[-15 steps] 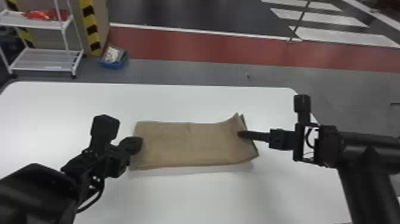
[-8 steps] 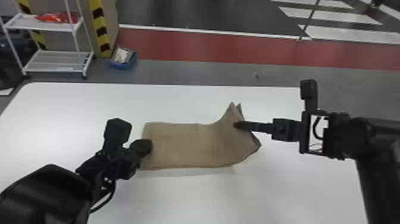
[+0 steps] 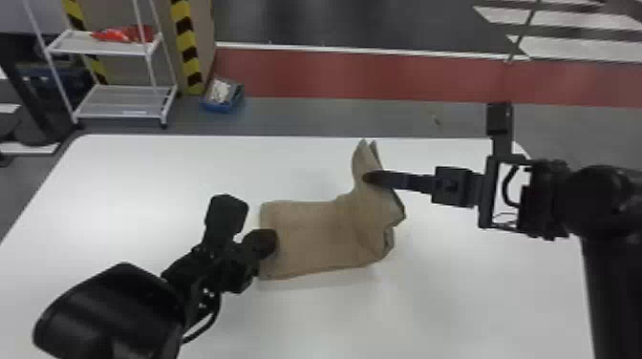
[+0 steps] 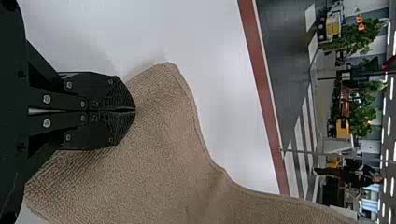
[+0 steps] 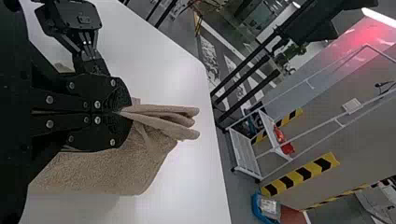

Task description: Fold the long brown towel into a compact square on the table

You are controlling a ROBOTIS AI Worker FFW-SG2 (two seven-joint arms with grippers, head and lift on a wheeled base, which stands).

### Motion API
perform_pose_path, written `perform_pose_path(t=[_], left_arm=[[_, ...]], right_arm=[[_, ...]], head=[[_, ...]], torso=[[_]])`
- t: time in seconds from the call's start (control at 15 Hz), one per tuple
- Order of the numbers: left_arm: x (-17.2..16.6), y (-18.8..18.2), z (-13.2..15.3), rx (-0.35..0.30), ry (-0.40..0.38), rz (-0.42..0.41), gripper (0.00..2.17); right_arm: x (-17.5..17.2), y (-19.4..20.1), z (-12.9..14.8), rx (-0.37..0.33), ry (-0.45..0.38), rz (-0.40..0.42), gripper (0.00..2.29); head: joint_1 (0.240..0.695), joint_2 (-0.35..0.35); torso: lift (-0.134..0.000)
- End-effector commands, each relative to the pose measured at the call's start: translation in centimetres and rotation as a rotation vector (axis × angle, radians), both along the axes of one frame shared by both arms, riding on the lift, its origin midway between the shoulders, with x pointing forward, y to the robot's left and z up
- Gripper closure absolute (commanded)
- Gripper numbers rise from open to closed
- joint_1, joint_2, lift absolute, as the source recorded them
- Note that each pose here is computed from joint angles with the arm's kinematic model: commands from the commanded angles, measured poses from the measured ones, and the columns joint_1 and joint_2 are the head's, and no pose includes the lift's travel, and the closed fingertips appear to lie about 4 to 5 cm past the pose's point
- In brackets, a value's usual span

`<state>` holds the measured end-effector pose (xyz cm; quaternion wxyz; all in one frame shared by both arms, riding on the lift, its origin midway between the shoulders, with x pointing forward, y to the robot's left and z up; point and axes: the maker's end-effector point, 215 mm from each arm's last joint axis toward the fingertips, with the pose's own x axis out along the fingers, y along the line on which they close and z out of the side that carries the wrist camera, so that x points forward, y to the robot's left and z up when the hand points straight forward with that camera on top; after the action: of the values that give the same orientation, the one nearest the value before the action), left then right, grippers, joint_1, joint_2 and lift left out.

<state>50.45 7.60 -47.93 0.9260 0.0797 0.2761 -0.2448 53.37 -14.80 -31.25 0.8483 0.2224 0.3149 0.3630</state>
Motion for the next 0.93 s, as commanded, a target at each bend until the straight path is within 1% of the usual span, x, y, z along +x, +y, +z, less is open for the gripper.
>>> perform_pose_path(t=[0.0, 0.07, 0.2, 0.33, 0.4, 0.53, 0.67, 0.87], left_arm=[[-0.8, -1.0, -0.1, 0.0, 0.006, -0.019, 1.91], [-1.1, -1.4, -0.1, 0.001, 0.014, -0.025, 1.92], [-1.5, -1.9, -0.3, 0.004, 0.024, -0.033, 1.91], [-1.5, -2.0, 0.0, 0.002, 0.022, -0.035, 1.91], [-1.7, -1.8, -0.2, 0.001, 0.027, -0.031, 1.91], [-1.5, -1.6, 0.7, -0.004, 0.01, -0.029, 1.92], [-1.6, -1.3, 0.5, -0.003, 0.013, -0.025, 1.92], [-1.8, -1.3, 0.5, -0.005, 0.015, -0.026, 1.92]], right_arm=[[0.0, 2.6, -0.8, 0.04, 0.026, 0.024, 1.29], [-0.2, 3.6, -1.7, 0.039, 0.045, 0.037, 1.29], [-0.2, 5.6, -2.7, 0.029, 0.05, 0.062, 1.29], [-0.9, 7.2, -4.2, -0.012, 0.073, 0.091, 1.29], [-1.0, 7.6, -5.0, -0.027, 0.083, 0.094, 1.29], [-1.1, 7.9, -5.7, -0.053, 0.092, 0.101, 1.29], [-1.1, 7.4, -6.9, -0.096, 0.108, 0.083, 1.29], [-1.4, 8.2, -7.2, -0.108, 0.11, 0.099, 1.29]], head=[[0.695, -0.078], [0.695, -0.073], [0.695, -0.063], [0.695, -0.045], [0.695, -0.039], [0.695, -0.026], [0.695, -0.012], [0.695, -0.012]], torso=[[-0.124], [-0.124], [-0.124], [-0.124], [-0.124], [-0.124], [-0.124], [-0.124]])
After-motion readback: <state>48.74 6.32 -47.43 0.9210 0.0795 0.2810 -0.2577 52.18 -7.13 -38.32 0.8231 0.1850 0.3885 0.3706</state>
